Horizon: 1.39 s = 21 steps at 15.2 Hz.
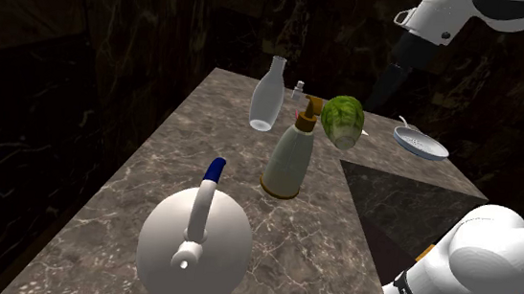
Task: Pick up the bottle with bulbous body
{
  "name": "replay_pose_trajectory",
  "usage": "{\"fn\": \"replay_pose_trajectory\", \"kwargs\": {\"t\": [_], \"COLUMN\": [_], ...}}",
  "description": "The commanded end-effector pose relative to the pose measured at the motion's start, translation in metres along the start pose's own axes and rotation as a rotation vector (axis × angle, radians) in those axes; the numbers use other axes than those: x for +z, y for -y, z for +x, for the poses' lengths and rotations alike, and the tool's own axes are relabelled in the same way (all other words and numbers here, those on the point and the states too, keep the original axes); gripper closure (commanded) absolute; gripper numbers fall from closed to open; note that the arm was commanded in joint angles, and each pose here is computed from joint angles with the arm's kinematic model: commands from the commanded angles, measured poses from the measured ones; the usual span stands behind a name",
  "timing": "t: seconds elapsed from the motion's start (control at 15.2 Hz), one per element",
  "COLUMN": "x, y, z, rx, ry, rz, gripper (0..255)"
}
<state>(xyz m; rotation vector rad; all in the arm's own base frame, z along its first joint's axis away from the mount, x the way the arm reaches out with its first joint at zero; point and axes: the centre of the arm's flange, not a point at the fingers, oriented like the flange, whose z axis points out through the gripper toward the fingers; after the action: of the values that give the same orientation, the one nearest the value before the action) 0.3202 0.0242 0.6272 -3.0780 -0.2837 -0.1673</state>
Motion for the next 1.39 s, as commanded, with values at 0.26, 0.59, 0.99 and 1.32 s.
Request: {"fn": "replay_pose_trajectory", "kwargs": {"t": [0.26,0.59,0.99,1.32], "x": [0.006,0.013,0.022,0.029], "y": [-0.01,-0.022,-0.036,-0.046], "z": [0.051,0.115,0.192,0.257], "rx": [-0.009,-0.021,-0.035,-0.047], "ry": [-0.001,-0.002,-0.004,-0.005], "rz": [-0.005,-0.01,-0.017,-0.023], "gripper": [0,0,0,0]}}
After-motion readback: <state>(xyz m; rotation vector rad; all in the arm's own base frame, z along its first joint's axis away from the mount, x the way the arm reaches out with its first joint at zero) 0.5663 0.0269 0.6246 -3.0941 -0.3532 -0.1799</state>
